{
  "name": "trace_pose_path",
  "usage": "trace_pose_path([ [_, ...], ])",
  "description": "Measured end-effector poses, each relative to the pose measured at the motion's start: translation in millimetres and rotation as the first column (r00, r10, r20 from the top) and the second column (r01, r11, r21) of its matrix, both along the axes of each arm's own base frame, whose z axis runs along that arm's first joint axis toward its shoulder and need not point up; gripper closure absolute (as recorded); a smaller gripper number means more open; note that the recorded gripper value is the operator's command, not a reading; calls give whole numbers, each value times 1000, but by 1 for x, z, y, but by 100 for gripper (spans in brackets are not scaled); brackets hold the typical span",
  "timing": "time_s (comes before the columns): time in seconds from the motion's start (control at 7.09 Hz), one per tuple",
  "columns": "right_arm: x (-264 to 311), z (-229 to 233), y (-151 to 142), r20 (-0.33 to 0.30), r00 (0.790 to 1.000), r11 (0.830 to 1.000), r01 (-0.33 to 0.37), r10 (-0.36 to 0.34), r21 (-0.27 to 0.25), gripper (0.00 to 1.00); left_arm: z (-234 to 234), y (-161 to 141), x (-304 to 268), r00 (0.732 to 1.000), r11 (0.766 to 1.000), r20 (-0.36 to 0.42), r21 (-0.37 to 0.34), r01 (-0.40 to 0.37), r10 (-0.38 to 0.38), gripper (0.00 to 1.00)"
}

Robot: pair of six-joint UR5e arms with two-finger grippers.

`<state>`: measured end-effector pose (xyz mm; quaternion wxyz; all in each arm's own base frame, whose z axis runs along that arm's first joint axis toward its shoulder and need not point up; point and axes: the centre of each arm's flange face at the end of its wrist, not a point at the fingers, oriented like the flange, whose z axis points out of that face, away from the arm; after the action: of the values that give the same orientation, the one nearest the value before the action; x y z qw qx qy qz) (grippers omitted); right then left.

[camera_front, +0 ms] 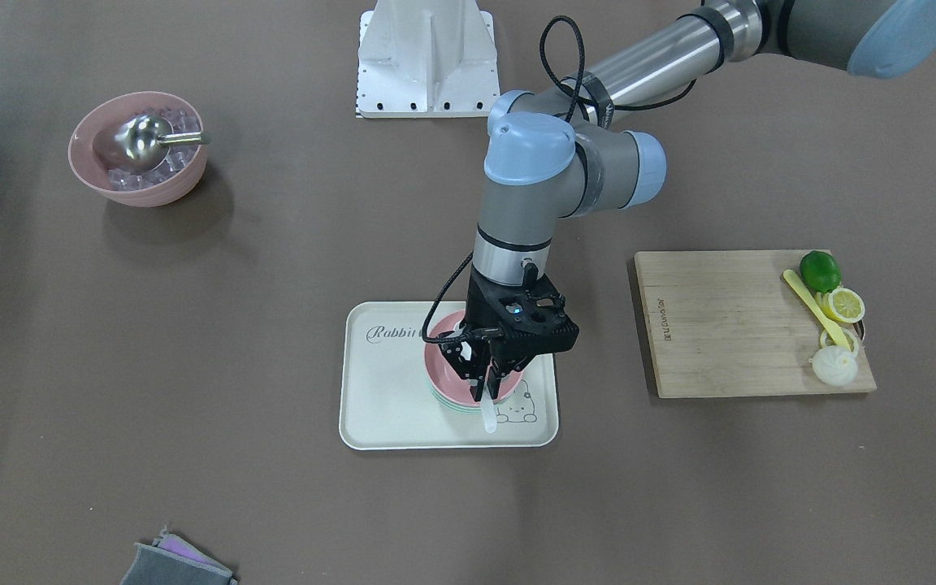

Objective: Stack pink bowl on green and place spoon

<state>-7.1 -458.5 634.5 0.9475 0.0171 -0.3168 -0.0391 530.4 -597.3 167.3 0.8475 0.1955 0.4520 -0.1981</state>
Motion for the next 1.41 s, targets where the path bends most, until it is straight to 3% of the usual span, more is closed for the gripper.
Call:
trace_pose_path([
  [0.42,0,0,0,0,1000,1000,0,0,0,0,1,7,6,1000,1000,5,6,-9,9,3],
  [0.71,0,0,-1,-1,1000,1000,0,0,0,0,-1,8,4,1000,999,13,26,-24,23,2],
  [0.99,0,2,0,-3,1000,1000,1,-1,-3,0,0,0,-16,994,993,59,66,-96,92,2],
  [1.13,1,4,1,-6,1000,1000,0,0,-6,0,17,-11,-46,979,981,114,73,-180,171,1],
  [1.41,7,6,4,-2,1000,1000,-10,10,-19,0,73,-33,-148,908,926,246,80,-368,340,1],
])
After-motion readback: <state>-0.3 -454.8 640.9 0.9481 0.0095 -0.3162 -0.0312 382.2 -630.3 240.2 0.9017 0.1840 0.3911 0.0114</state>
